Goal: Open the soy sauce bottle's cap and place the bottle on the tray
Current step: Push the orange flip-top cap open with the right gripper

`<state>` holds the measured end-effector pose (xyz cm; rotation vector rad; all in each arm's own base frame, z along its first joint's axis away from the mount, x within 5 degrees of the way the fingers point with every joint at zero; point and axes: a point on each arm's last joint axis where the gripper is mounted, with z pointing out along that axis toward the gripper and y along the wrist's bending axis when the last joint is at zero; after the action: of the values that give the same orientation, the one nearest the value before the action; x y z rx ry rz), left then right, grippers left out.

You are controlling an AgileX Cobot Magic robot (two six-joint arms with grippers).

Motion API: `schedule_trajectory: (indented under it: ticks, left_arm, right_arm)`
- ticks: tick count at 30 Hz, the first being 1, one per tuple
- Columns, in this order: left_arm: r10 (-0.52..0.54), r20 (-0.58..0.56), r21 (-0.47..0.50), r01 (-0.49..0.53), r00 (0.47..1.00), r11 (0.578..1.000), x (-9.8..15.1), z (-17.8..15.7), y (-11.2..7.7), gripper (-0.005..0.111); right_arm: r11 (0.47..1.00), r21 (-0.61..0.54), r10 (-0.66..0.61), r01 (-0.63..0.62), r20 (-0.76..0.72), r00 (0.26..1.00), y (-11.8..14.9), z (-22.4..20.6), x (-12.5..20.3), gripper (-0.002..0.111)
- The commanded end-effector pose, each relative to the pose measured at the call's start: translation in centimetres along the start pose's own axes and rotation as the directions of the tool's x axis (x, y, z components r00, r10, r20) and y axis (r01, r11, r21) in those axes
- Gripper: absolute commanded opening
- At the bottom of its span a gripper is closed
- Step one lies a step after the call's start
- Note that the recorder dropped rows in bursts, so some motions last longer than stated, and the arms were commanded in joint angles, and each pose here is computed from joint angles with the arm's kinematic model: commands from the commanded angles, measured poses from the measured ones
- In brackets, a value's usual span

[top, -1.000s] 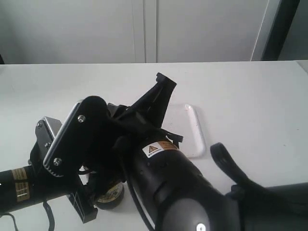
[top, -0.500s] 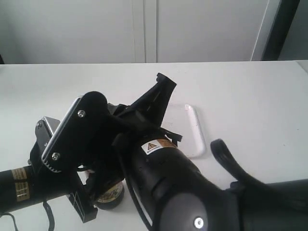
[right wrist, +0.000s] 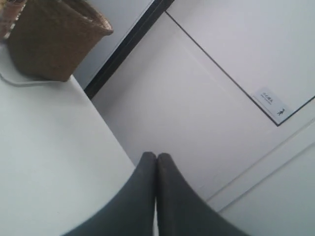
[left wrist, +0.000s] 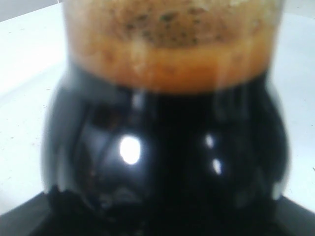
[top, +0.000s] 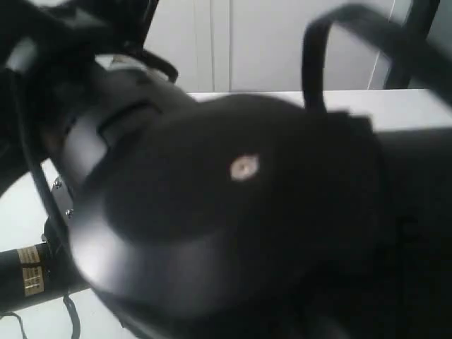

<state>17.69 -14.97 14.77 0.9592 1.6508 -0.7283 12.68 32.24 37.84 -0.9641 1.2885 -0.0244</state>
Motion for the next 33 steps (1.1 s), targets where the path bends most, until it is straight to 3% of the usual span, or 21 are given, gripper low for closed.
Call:
schedule_trajectory:
  ticks: [1,12,21,27,33]
  left_arm:
    - [0.013,0.002,0.021,-0.014,1.0,1.0,0.0,0.0,-0.3,0.0]
    - [0.008,0.001,0.025,-0.008,1.0,1.0,0.0,0.0,-0.3,0.0]
    - [0.008,0.001,0.025,-0.008,1.0,1.0,0.0,0.0,-0.3,0.0]
    - [0.008,0.001,0.025,-0.008,1.0,1.0,0.0,0.0,-0.3,0.0]
    - [0.008,0.001,0.025,-0.008,1.0,1.0,0.0,0.0,-0.3,0.0]
  right_arm:
    - [0.999,0.034,-0.017,0.019,-0.068,0.998,-1.2,0.0,-0.2,0.0]
    - [0.99,0.072,0.137,-0.123,-0.245,0.96,-3.6,1.1,3.1,0.0]
    - [0.997,-0.011,-0.075,0.076,-0.333,0.94,-1.0,-0.1,8.7,0.0]
    - [0.971,-0.106,-0.234,0.212,-0.281,0.931,0.6,-0.5,10.7,0.0]
    - [0.937,-0.277,-0.263,0.211,-0.164,0.951,2.6,-0.8,10.5,0.0]
